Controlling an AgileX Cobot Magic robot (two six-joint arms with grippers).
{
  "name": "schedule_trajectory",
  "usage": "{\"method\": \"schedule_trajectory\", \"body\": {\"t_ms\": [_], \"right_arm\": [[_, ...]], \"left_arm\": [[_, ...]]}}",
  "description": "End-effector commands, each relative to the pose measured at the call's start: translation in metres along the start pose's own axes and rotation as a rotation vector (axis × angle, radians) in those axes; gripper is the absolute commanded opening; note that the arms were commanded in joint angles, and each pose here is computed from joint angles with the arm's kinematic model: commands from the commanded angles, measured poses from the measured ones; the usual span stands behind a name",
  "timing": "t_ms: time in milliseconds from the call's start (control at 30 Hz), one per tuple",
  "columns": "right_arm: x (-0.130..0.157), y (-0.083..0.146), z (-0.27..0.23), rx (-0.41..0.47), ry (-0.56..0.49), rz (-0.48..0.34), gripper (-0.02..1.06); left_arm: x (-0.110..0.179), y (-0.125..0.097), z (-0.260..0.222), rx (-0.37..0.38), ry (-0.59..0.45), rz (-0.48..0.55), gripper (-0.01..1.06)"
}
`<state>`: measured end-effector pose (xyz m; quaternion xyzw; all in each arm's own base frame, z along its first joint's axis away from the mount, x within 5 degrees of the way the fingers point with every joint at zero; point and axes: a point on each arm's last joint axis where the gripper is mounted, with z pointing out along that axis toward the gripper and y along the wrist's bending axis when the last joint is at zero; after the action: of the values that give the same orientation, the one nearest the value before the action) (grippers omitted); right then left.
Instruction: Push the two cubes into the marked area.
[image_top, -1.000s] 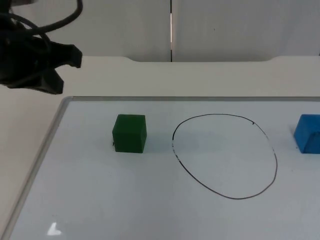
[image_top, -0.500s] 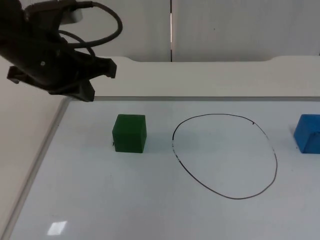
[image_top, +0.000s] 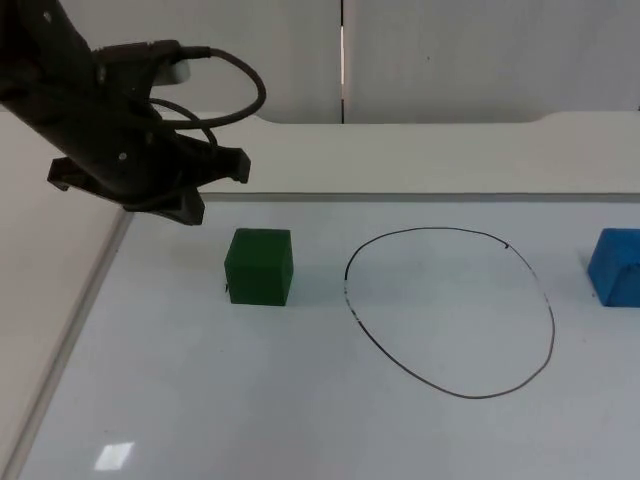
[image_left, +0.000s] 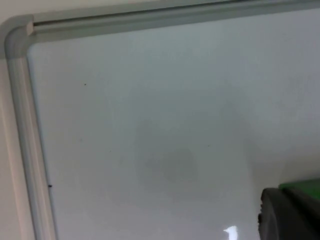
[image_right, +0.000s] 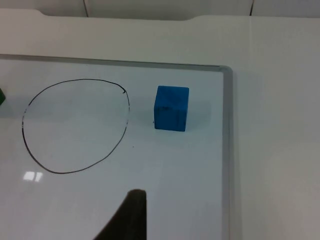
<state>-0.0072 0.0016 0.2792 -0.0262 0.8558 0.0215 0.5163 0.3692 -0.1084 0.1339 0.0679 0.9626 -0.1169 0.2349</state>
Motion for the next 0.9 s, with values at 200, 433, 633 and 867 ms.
{"method": "schedule_trajectory", "body": {"t_ms": [200,433,633,867], "right_arm": [[-0.001,0.000,-0.001,0.006,-0.009,-0.005,1.05],[-0.001,0.000,-0.001,0.006,-0.009,-0.005,1.05],[-0.001,0.000,-0.001,0.006,-0.009,-0.005,1.05],[-0.001,0.000,-0.001,0.006,-0.009,-0.005,1.05]], "left_arm": [[0.000,0.002,0.010,-0.019,-0.020,0.001,0.00],[0.001,0.012,0.018,-0.040,-0.022,-0.028,0.00],[0.006,0.016,0.026,-0.043,0.011,-0.039,0.00],[0.011,0.012,0.026,-0.024,0.062,-0.042,0.00]]}}
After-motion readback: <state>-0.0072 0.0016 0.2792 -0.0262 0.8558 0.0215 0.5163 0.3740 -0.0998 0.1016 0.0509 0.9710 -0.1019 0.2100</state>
